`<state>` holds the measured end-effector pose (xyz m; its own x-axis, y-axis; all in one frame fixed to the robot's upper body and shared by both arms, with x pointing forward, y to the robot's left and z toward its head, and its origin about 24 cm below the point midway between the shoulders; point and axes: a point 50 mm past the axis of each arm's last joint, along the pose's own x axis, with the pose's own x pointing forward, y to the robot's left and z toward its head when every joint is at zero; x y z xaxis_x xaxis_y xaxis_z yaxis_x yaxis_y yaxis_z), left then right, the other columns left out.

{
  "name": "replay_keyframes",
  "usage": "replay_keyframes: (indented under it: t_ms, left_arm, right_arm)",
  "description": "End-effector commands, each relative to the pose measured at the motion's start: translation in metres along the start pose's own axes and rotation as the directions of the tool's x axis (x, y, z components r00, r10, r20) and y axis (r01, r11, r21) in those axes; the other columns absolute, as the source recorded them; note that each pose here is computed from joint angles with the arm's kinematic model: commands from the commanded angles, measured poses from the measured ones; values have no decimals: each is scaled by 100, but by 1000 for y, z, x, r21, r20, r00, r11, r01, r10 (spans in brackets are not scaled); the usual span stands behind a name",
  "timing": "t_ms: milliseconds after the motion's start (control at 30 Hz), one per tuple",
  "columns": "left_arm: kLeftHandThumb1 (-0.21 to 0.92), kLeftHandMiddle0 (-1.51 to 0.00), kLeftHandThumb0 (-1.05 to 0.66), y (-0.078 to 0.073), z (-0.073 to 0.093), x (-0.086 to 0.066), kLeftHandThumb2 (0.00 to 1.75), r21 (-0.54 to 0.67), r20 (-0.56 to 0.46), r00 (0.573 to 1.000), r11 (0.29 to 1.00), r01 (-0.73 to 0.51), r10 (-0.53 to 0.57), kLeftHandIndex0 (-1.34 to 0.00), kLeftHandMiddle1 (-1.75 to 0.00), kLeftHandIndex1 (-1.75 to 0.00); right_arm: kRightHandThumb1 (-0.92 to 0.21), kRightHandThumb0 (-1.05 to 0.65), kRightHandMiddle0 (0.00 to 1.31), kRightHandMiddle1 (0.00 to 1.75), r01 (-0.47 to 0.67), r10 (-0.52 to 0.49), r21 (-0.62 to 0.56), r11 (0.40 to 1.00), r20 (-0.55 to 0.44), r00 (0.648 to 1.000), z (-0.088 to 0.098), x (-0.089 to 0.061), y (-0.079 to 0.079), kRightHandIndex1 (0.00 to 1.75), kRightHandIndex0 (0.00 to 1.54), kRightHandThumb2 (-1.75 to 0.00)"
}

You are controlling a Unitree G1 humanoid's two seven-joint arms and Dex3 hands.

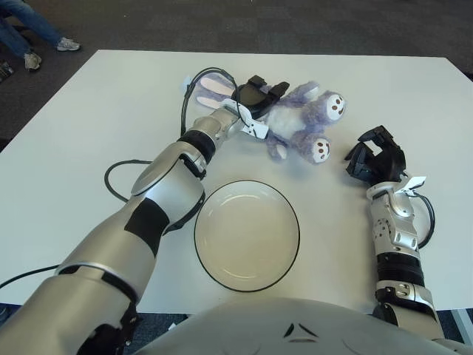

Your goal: Put the doll into the plate.

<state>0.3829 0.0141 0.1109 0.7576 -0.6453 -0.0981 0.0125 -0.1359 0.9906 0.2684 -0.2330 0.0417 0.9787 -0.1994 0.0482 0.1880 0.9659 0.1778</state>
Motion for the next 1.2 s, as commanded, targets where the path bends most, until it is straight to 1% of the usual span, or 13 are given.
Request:
replay_keyframes:
  t_ms: [0,67,133,233,333,767,900,933,967,1067,1100,1133,1167]
  left_arm:
    - [75,-1,-91,1,4,3,44,37,9,999,998,42,-43,0,-106,-31]
    - [75,-1,-92,0,4,3,43,47,5,998,997,65,-65,0,-117,-35]
    - [75,-1,-94,-3,4,3,41,65,2,995,993,100,-100,0,-139,-43]
    - [73,-4,-97,-6,2,2,40,92,1,990,986,142,-143,0,-160,-54]
    - [72,-6,-98,-7,1,1,39,112,3,984,978,177,-178,0,-169,-59]
    - [70,-17,-99,-16,-3,-3,39,147,-9,939,928,342,-345,0,-175,-65]
    - [68,-21,-91,-21,-5,-6,42,126,-11,917,910,396,-398,0,-173,-68]
    - [66,-24,-87,-22,-5,-6,46,113,-7,913,907,406,-408,0,-173,-70]
    - [57,-33,-78,-23,-5,-7,57,104,-5,910,905,413,-415,0,-172,-78]
    - [40,-49,-60,-24,-5,-8,80,75,3,902,899,431,-432,0,-169,-95]
    - [39,-54,-39,-25,-5,-8,87,70,4,901,898,434,-435,0,-165,-100]
    - [37,-61,-9,-25,-6,-9,96,62,5,899,897,437,-438,0,-159,-105]
    - [35,-67,11,-27,-6,-10,101,50,5,898,897,439,-440,0,-154,-112]
  right_arm:
    - [-12,-1,60,167,23,-21,14,1000,-110,994,-24,-13,-2,175,73,-152]
    - [-12,-1,60,166,22,-21,14,1000,-109,994,-24,-13,-2,175,73,-152]
    - [-12,-1,60,166,21,-20,16,1000,-107,994,-23,-13,-1,175,73,-152]
    - [-12,-1,60,166,19,-17,19,1000,-102,995,-23,-13,0,175,73,-152]
    - [-13,-1,59,166,18,-16,20,1000,-100,995,-22,-14,0,175,72,-152]
    - [-13,-1,59,166,23,-21,17,1000,-100,995,-21,-16,1,175,72,-151]
    - [-13,-1,59,166,26,-24,16,1000,-99,995,-21,-16,1,175,72,-151]
    - [-13,-1,59,166,26,-24,17,1000,-100,995,-21,-16,0,175,72,-151]
    - [-13,-1,59,166,27,-25,18,999,-101,995,-21,-16,0,175,73,-151]
    - [-13,-1,59,166,28,-26,18,999,-103,994,-21,-16,0,175,73,-151]
    - [-13,-1,59,166,29,-27,17,999,-103,994,-21,-16,0,175,73,-151]
    - [-13,-1,59,166,29,-27,18,999,-103,994,-21,-16,0,175,73,-151]
    - [-13,-1,59,166,29,-27,19,999,-103,994,-20,-16,0,175,73,-151]
